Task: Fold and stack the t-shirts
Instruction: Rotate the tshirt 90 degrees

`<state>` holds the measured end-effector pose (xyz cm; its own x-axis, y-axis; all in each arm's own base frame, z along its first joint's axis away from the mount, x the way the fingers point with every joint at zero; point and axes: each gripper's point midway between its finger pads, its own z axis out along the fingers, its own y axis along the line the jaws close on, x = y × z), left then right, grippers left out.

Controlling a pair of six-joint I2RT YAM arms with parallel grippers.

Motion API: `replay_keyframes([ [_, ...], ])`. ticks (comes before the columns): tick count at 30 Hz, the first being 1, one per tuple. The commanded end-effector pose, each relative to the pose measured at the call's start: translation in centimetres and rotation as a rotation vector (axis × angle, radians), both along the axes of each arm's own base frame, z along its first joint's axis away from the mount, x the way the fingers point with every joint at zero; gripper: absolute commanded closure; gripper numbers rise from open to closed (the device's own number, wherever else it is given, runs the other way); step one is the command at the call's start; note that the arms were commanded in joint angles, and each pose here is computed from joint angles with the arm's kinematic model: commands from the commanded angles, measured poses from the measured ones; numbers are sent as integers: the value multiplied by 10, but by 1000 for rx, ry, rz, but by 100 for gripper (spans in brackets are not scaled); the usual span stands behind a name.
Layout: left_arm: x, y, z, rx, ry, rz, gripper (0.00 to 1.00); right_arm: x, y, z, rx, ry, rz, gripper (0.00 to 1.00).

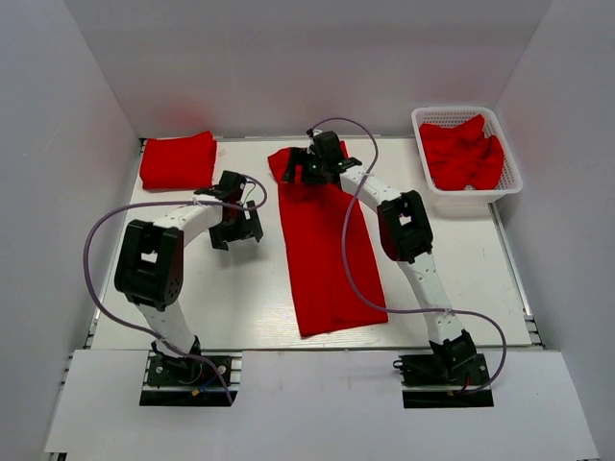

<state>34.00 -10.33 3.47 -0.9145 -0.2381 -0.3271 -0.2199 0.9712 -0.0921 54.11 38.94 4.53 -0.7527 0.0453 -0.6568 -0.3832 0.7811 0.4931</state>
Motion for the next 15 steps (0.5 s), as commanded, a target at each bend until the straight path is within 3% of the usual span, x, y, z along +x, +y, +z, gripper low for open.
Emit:
replay_keyframes([
  [1, 26, -4, 15, -41, -63, -21, 0, 3, -17, -46, -31, 110, -122, 10],
  [5, 32, -6, 18, -44, -73, -49, 0, 26, -20, -18, 26, 29, -165, 10],
  [8, 31, -6, 31, -48, -92, -49, 0, 35, -16, 40, 70, -81, -139, 10],
  [11, 15, -6, 41, -73, -90, -43, 0, 24, -17, 107, 53, -188, -83, 10],
  [13, -1, -17, 49, -121, -104, -60, 0, 6, -27, 96, -21, -182, -61, 10],
  [14, -14, -16, 44, -133, -82, -66, 0, -7, -34, 161, 19, -267, -55, 10],
  [15, -16, -21, 49, -168, -112, -80, 0, -31, -46, 116, -39, -173, -42, 10],
])
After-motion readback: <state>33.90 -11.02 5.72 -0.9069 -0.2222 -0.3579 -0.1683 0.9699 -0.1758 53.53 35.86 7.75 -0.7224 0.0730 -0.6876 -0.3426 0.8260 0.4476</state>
